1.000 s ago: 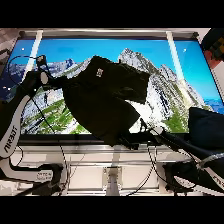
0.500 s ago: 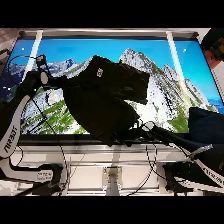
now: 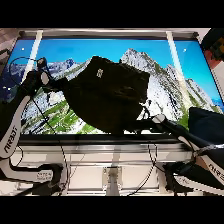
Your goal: Fold the clothes and pants, and hang the long-sleeved shirts on hangers.
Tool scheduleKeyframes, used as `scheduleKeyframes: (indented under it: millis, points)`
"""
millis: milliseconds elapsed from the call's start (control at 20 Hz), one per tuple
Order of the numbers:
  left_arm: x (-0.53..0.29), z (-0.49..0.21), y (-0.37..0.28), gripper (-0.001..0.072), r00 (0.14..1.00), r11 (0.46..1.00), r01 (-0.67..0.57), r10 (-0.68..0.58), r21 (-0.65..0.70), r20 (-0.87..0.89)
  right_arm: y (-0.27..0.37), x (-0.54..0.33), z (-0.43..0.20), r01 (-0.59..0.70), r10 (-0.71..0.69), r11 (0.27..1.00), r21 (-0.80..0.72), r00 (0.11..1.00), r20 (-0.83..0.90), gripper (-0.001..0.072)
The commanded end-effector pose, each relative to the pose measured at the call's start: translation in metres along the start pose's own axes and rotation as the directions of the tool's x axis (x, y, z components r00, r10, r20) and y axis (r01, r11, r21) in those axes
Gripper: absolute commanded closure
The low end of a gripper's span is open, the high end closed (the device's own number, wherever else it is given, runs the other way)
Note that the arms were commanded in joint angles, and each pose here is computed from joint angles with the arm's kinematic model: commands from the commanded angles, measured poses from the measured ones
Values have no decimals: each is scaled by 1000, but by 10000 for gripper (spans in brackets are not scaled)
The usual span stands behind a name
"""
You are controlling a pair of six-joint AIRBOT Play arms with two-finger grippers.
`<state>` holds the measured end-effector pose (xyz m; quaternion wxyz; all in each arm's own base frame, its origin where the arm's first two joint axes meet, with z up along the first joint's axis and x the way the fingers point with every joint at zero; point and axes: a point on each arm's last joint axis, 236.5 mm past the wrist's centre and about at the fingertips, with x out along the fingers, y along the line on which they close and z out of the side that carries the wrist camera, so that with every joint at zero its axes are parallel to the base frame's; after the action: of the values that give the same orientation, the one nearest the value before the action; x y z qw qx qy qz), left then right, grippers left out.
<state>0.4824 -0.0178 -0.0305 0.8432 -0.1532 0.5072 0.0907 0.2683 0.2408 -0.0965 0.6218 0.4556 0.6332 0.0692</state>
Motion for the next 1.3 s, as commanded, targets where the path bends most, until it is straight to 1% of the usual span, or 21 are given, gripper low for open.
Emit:
scheduleKeyframes:
  millis: [0, 200, 350, 500, 700, 800, 950, 1000, 1100, 1150, 1250]
  points:
    - [2, -20, 5, 695, 999, 995, -28, 25, -94, -28, -24, -31, 58, 55, -54, 998, -3, 993, 109, 707]
    - [3, -71, -1, 695, 999, 988, -23, 15, -155, -52, -27, -62, 104, 80, -73, 996, -26, 977, 203, 708]
    - [-4, -108, -13, 695, 999, 977, 18, -28, -211, -43, -22, -78, 124, 111, -88, 990, -81, 965, 247, 708]
    - [-18, -136, -30, 695, 995, 969, 79, -92, -236, -42, -25, -88, 140, 116, -96, 991, -62, 959, 266, 709]
    - [-43, -149, -61, 695, 980, 947, 195, -199, -254, 11, -40, -83, 156, 153, -136, 987, -51, 960, 245, 710]
    - [-45, -156, -66, 695, 978, 951, 203, -208, -234, 4, -43, -78, 161, 167, -150, 984, -55, 962, 229, 709]
    - [-45, -157, -68, 694, 978, 953, 206, -210, -224, 4, -51, -82, 165, 237, -208, 965, -113, 952, 224, 699]
    - [-45, -156, -68, 693, 977, 952, 209, -212, -222, 8, -51, -87, 166, 257, -225, 958, -131, 950, 219, 639]
    - [-45, -155, -69, 693, 976, 953, 215, -217, -214, 14, -50, -103, 170, 267, -237, 954, -133, 949, 205, 286]
    - [-45, -154, -70, 692, 976, 952, 218, -219, -214, 17, -50, -113, 171, 269, -242, 955, -127, 951, 194, 248]
    - [-45, -154, -70, 692, 975, 952, 220, -221, -214, 19, -52, -138, 174, 271, -248, 956, -112, 951, 186, 263]
